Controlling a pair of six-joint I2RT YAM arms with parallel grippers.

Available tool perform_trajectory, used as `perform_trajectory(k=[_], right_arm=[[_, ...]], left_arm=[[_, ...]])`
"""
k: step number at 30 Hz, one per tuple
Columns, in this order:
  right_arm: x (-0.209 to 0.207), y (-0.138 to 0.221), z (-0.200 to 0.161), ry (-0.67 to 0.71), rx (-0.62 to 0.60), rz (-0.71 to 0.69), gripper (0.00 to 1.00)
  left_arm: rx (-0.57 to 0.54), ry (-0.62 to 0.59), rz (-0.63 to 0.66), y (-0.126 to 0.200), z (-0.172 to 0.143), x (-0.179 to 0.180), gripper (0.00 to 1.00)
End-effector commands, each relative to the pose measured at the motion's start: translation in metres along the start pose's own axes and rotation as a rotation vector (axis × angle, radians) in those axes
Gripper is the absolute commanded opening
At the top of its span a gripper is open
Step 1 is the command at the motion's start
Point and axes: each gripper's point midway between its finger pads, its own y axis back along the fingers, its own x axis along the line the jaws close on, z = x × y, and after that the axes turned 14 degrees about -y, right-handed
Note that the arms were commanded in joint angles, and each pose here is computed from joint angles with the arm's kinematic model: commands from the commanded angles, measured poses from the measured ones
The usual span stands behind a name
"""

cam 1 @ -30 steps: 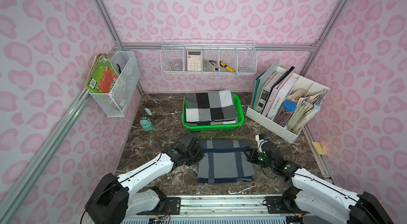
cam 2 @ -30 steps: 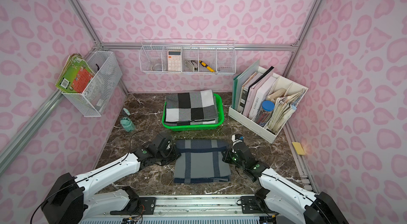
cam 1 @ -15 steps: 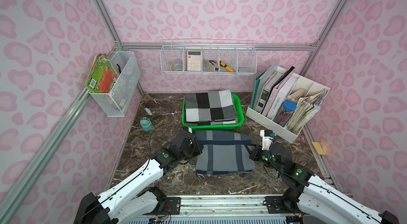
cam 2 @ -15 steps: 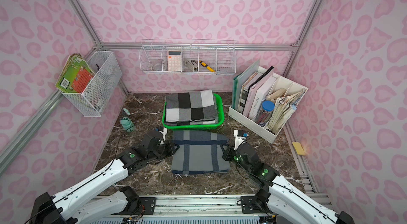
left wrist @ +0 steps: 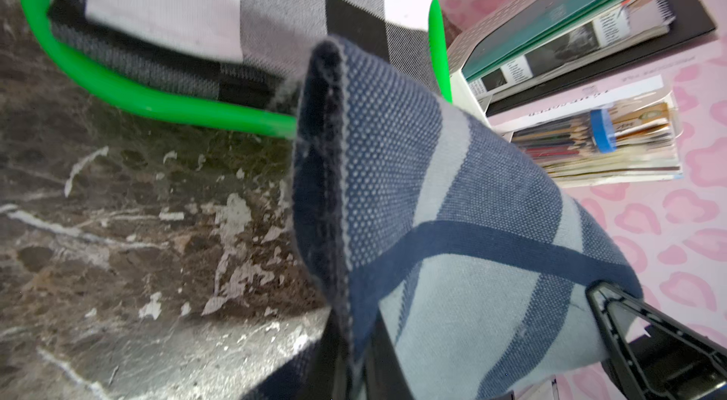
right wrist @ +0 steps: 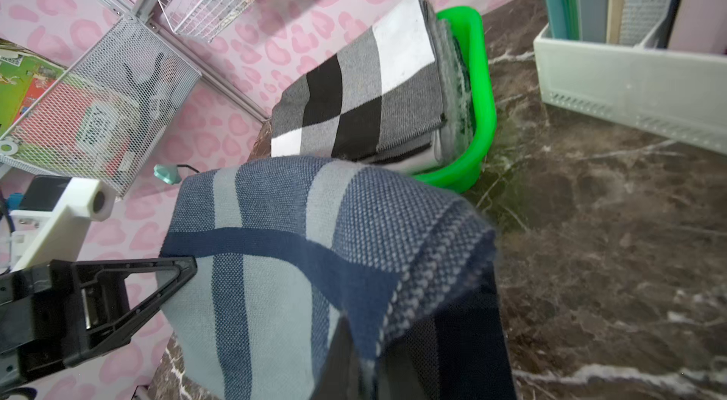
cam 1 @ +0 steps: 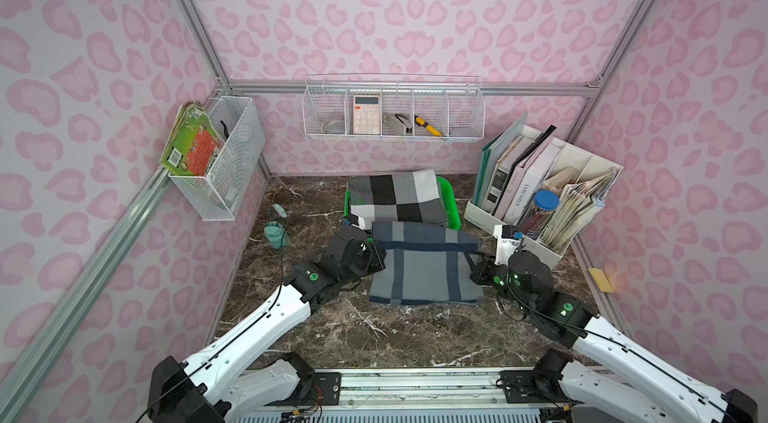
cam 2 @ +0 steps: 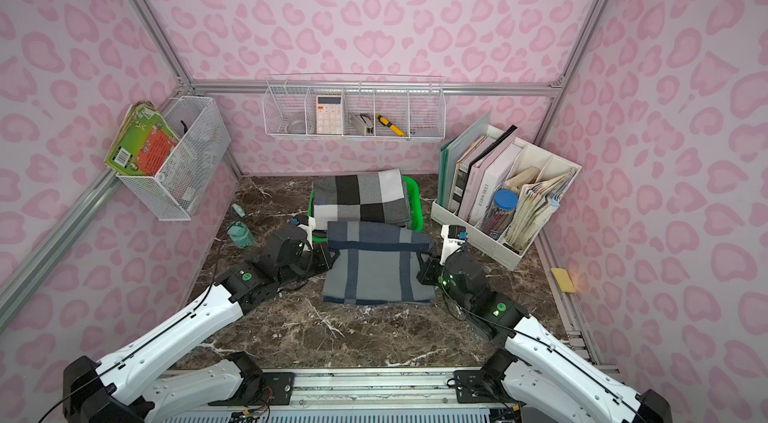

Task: Put the folded scarf in the basket
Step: Place the scarf in the basket.

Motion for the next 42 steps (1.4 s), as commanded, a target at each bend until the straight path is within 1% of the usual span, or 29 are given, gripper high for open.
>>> perform_trajectory(k=[1, 4, 7, 11, 16, 21, 23, 25, 28, 30, 33, 34, 35, 36, 37, 38, 39, 40, 42], right_arm=[[0.011, 0.000, 0.028, 0.065, -0.103, -0.026, 0.00], [0.025, -0.003, 0.046, 0.105, -0.145, -0.044, 0.00], [0.040, -0.014, 0.059, 0.153, -0.146, -0.041, 0.00], [0.058, -0.043, 0.070, 0.198, -0.099, -0.024, 0.00], [0.073, -0.080, 0.086, 0.249, -0.090, 0.000, 0.00], [0.070, -0.119, 0.105, 0.238, -0.080, 0.005, 0.00], [0.068, -0.132, 0.111, 0.245, -0.095, 0.001, 0.00], [0.069, -0.144, 0.117, 0.255, -0.110, 0.014, 0.00], [0.063, -0.163, 0.124, 0.249, -0.120, 0.013, 0.00], [0.052, -0.177, 0.129, 0.236, -0.115, -0.008, 0.00], [0.041, -0.197, 0.126, 0.247, -0.083, 0.005, 0.00], [0.042, -0.201, 0.131, 0.253, -0.096, 0.011, 0.00], [0.045, -0.205, 0.135, 0.258, -0.111, 0.018, 0.05], [0.044, -0.209, 0.135, 0.267, -0.108, 0.024, 0.14], [0.044, -0.212, 0.132, 0.280, -0.086, 0.039, 0.30], [0.048, -0.215, 0.131, 0.290, -0.057, 0.058, 0.47], [0.049, -0.217, 0.131, 0.290, -0.036, 0.063, 0.56], [0.049, -0.217, 0.131, 0.284, -0.024, 0.069, 0.66], [0.051, -0.211, 0.133, 0.273, -0.027, 0.074, 0.78]], left_arm=[[-0.055, -0.048, 0.006, 0.005, 0.024, -0.007, 0.00], [-0.086, -0.054, 0.012, 0.007, 0.042, -0.009, 0.00], [-0.111, -0.026, 0.011, 0.004, 0.062, -0.004, 0.00], [-0.151, 0.002, 0.022, 0.003, 0.089, 0.004, 0.00], [-0.243, -0.009, 0.096, 0.001, 0.120, 0.027, 0.00], [-0.276, -0.015, 0.128, -0.004, 0.146, 0.045, 0.00], [-0.280, -0.014, 0.143, -0.012, 0.154, 0.056, 0.00], [-0.268, 0.005, 0.129, -0.022, 0.162, 0.063, 0.00], [-0.235, 0.025, 0.102, -0.041, 0.169, 0.070, 0.00], [-0.219, 0.028, 0.115, -0.054, 0.170, 0.077, 0.00], [-0.218, 0.039, 0.114, -0.067, 0.172, 0.088, 0.00], [-0.218, 0.041, 0.114, -0.071, 0.173, 0.092, 0.00], [-0.216, 0.045, 0.123, -0.074, 0.175, 0.097, 0.00], [-0.212, 0.041, 0.126, -0.076, 0.176, 0.099, 0.00], [-0.207, 0.026, 0.123, -0.079, 0.178, 0.100, 0.16], [-0.209, 0.004, 0.122, -0.080, 0.180, 0.100, 0.49], [-0.212, -0.009, 0.124, -0.081, 0.182, 0.100, 0.71], [-0.222, -0.016, 0.126, -0.079, 0.185, 0.100, 0.99], [-0.233, -0.034, 0.107, -0.074, 0.190, 0.094, 0.99]])
